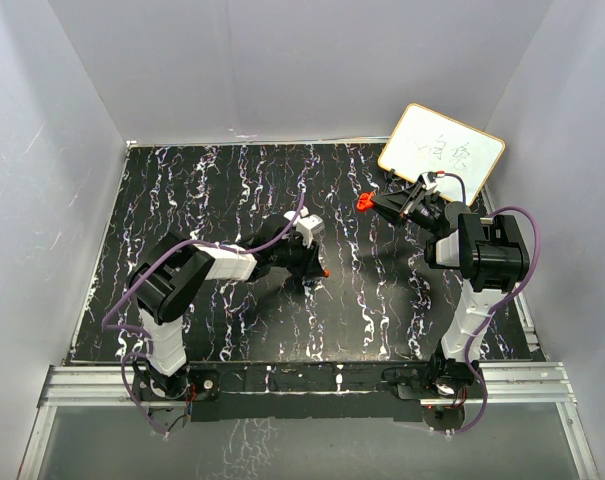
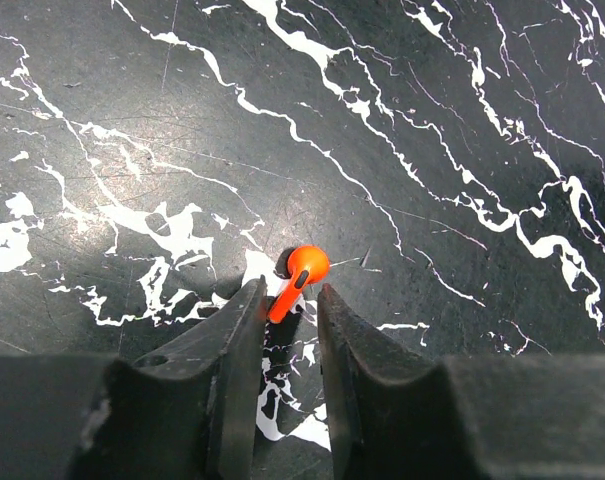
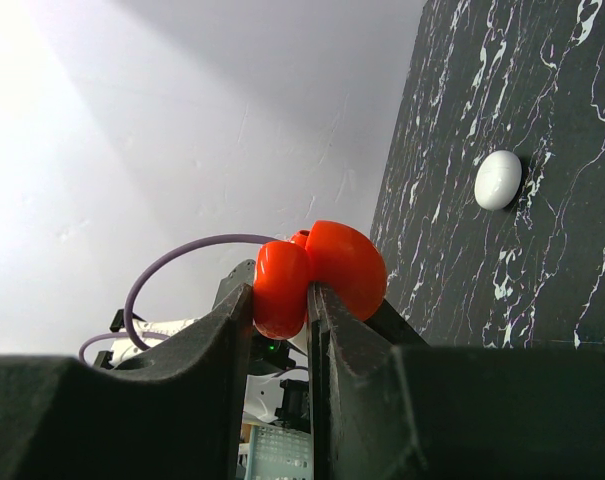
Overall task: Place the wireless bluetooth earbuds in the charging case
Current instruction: Pick up the earbud from the center of the board.
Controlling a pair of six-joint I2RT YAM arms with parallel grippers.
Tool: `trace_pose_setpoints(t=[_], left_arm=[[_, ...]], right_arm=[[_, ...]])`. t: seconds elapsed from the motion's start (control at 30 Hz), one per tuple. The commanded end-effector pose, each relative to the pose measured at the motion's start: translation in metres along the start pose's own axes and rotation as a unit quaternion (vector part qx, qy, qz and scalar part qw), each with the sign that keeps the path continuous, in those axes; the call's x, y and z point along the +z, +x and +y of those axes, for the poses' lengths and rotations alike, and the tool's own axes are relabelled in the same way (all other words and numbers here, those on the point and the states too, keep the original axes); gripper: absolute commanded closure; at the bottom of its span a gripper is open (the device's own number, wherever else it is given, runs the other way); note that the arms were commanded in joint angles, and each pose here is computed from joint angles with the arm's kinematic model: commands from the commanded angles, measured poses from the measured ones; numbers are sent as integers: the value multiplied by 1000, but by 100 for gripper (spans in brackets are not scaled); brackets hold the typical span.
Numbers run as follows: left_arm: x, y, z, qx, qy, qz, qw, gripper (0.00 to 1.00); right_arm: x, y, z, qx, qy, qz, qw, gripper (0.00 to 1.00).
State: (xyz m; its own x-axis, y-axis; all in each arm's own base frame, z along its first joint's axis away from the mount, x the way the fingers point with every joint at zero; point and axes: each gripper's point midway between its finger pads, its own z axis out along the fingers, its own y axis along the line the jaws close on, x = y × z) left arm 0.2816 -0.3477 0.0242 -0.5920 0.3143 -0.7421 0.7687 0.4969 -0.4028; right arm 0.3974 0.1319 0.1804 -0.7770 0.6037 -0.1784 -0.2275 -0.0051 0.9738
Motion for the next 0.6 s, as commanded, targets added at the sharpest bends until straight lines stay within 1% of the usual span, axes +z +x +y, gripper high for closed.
trace_pose_setpoints(t=[0.0, 0.23, 0.57], left_arm=[[-5, -1, -5, 4, 9, 3, 1000, 75], [-1, 1, -3, 10, 1, 9, 1000, 77], [5, 5, -1, 20, -12, 21, 1000, 73]], right_arm=[[-6, 8, 48, -159, -91, 3, 983, 100], [-6, 8, 48, -159, -91, 3, 983, 100], [-6, 8, 47, -158, -90, 3, 983, 100]])
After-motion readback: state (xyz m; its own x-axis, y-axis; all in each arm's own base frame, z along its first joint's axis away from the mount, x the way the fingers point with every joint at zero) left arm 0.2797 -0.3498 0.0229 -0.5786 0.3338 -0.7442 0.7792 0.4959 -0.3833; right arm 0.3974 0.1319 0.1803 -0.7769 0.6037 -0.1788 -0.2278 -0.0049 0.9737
